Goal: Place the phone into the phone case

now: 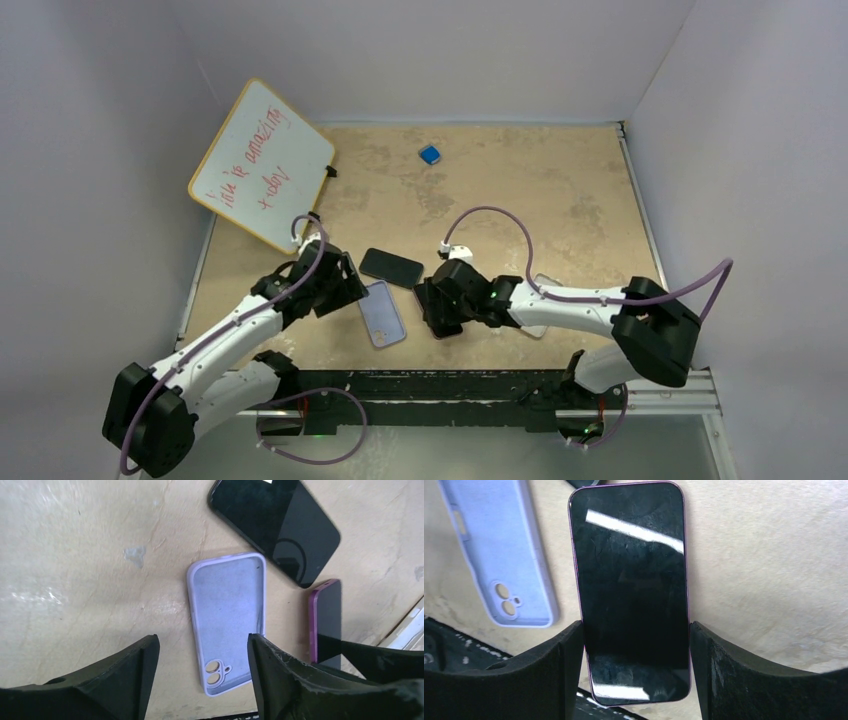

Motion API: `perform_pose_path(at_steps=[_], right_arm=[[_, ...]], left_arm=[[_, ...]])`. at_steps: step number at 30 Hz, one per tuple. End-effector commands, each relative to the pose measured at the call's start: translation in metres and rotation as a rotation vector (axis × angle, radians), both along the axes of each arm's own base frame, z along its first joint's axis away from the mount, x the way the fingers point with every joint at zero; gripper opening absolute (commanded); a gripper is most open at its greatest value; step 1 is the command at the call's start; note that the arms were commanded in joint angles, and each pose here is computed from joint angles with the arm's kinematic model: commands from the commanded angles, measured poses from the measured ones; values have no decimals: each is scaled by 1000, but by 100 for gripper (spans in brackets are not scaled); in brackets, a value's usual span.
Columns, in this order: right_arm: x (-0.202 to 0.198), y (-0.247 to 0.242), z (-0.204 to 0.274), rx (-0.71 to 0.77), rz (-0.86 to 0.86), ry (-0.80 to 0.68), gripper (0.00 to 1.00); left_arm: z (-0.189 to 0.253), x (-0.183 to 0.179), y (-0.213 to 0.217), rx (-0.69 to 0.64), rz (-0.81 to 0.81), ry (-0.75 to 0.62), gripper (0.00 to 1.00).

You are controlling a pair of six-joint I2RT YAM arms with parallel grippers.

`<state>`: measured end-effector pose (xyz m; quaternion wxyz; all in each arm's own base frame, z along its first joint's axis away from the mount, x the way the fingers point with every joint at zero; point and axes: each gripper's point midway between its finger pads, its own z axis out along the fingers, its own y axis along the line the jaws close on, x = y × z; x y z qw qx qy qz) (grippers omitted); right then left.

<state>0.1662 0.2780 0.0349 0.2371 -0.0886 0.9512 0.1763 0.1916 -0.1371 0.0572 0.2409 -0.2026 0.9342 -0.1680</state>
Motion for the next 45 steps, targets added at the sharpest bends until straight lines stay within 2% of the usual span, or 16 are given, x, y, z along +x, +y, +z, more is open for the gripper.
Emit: perform_pose_path(at_steps=[1,5,7,9,13,16,21,24,29,36,45], right_arm=[[15,39,48,159,-46,-88,39],[11,56,56,202,-32,-95,37],[12,61,55,192,-30,-99,37],[14,63,49,154,-30,-105,37],[16,62,41,94,-28,-115,37],[12,72,48,136,-3,-118,37],[5,93,61,230,13,-108,36],[1,109,70,287,10,-103,35],[-7,141,76,372,15,-94,35],[-4,169,68,375,2,-100,35],[1,167,44,331,-45,-93,35]], left_arm=[[37,15,14,136,-81,-98,69],[60,20,21,195,-134,-148,78],[70,21,20,179,-140,-185,87],[72,21,18,156,-131,-208,89],[67,16,9,105,-168,-204,89],[71,14,4,83,-194,-209,87],[101,19,1,56,-216,-305,87],[116,22,6,67,-192,-338,88],[142,22,35,157,-86,-376,86],[180,14,58,151,2,-520,86],[163,14,58,150,30,-479,84]])
